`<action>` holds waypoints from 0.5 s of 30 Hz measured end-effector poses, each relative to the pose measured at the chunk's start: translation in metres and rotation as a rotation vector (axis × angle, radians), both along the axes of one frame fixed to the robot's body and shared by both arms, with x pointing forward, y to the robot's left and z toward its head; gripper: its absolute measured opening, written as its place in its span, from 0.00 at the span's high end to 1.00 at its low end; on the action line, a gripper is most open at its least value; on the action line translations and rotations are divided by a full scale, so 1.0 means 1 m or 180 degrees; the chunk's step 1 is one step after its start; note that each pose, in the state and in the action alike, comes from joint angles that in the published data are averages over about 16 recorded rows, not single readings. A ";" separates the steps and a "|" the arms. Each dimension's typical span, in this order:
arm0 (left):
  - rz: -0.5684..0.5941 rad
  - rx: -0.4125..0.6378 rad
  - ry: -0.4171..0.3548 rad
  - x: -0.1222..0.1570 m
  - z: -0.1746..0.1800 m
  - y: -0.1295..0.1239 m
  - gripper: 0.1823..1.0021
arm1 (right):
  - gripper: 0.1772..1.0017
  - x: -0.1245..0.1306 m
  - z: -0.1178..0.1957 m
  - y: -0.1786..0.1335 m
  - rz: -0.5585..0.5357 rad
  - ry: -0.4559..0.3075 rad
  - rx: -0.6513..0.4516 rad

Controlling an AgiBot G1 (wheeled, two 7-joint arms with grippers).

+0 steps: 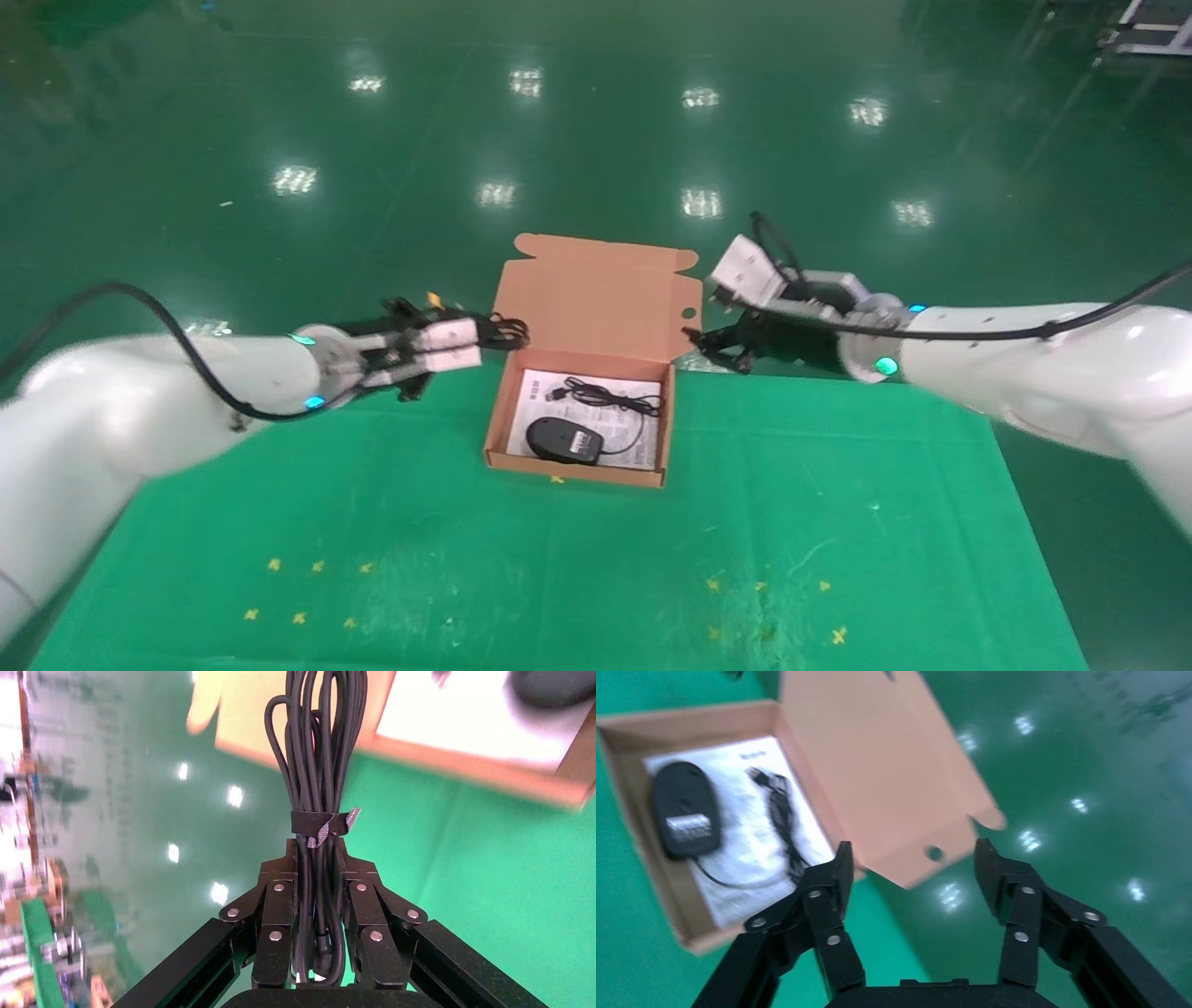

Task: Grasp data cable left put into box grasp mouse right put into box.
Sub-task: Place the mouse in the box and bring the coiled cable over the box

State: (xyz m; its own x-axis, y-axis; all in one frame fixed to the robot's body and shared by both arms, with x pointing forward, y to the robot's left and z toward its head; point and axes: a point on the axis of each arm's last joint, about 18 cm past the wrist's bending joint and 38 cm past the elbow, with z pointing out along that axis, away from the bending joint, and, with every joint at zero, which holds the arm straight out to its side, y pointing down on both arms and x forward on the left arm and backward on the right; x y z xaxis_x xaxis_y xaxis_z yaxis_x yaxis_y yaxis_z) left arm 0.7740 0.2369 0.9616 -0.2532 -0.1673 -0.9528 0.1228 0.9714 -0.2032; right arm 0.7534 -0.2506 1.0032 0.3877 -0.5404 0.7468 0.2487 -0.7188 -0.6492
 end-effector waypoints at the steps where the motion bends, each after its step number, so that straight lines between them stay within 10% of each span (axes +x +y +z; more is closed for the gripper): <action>1: -0.0030 0.0009 0.0003 0.003 -0.006 -0.006 0.89 | 0.53 -0.002 0.002 -0.007 -0.0025 -0.0015 -0.0007; 15: -0.0397 0.0031 -0.0074 0.012 -0.047 -0.065 0.89 | 0.17 -0.031 -0.006 -0.058 -0.0184 -0.0019 -0.0036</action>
